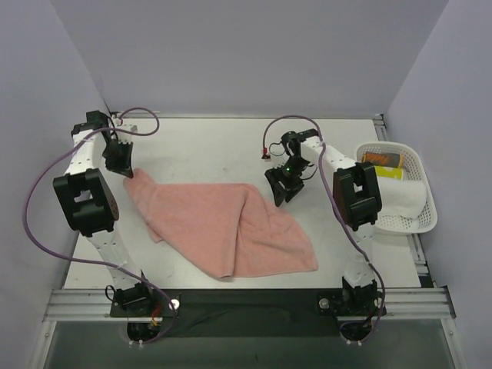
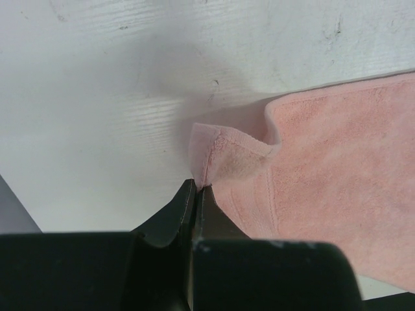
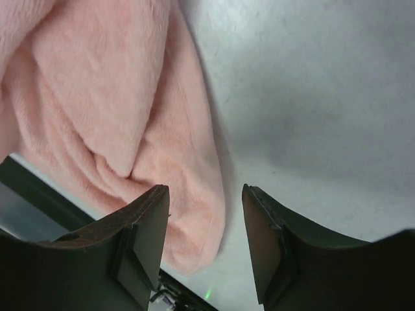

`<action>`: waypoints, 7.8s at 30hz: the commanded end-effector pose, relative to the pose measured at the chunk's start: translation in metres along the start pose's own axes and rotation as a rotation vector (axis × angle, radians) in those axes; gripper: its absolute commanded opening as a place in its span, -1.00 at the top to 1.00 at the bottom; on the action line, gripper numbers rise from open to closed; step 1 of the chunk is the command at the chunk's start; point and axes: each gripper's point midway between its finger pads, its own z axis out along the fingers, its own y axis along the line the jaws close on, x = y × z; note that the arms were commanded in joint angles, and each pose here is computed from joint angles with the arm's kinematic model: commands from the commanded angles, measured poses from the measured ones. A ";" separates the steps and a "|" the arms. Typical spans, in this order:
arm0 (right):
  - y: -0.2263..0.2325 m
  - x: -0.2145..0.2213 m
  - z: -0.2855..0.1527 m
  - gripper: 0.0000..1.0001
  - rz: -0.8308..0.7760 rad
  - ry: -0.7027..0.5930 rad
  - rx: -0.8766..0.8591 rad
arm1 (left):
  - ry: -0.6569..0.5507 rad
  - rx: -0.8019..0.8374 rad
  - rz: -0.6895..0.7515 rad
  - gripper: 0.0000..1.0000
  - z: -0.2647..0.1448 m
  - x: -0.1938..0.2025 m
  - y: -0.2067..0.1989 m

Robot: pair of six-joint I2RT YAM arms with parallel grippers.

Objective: Roll the towels
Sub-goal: Flatten the towel

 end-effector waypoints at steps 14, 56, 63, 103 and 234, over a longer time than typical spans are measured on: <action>-0.005 -0.006 0.037 1.00 0.004 0.082 0.115 | -0.070 0.018 -0.010 1.00 -0.003 -0.025 -0.004; -0.122 0.074 -0.029 0.03 0.374 0.041 0.354 | 0.008 0.023 0.044 1.00 0.028 -0.017 0.008; -0.123 0.076 -0.012 0.46 0.385 0.078 0.315 | -0.001 0.055 0.054 0.99 0.033 -0.022 0.004; -0.126 0.043 -0.064 1.00 0.354 -0.122 0.341 | -0.001 0.060 0.014 1.00 0.077 -0.041 0.000; -0.064 0.180 -0.011 0.49 0.180 0.254 0.343 | 0.155 -0.023 -0.063 0.67 0.034 0.189 0.046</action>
